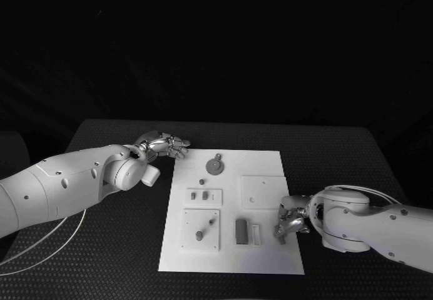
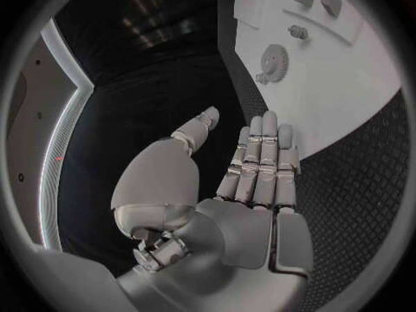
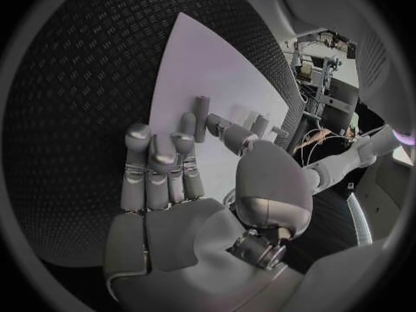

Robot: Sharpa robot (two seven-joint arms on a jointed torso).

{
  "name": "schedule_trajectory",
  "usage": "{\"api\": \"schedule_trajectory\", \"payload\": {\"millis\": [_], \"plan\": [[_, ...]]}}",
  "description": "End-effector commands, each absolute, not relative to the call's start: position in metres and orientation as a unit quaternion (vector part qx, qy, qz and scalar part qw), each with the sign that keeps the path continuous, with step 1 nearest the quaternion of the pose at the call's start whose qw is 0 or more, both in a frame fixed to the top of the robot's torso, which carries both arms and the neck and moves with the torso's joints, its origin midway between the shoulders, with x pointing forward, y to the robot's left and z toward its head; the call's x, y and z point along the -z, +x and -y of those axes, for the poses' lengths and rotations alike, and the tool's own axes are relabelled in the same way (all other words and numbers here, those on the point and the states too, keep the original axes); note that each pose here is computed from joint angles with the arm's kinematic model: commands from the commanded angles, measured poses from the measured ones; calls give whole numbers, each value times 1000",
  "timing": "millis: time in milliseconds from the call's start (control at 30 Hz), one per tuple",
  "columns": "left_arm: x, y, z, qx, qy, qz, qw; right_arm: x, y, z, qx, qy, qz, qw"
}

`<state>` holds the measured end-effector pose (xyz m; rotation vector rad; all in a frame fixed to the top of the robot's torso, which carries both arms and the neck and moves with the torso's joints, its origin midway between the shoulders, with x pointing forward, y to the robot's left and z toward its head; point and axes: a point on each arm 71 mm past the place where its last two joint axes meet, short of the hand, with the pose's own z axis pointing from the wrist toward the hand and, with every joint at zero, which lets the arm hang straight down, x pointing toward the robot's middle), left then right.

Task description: Assemble the parts on the task board

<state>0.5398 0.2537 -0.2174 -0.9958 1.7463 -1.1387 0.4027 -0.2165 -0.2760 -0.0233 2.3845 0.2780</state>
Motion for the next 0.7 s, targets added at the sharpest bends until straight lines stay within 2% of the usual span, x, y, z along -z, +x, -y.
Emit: {"api": "schedule_trajectory", "payload": {"millis": [33,267,700], "plan": [[217,539,-251,458,-388,-693,399,292,388,216,-132,33,-942,307],[217,539,-251,458,-387,-694,398,289,388,213,-166,94,-936,297],[217,539,-250,460,-386,-695,396,286,386,204,-191,120,-928,296]]}}
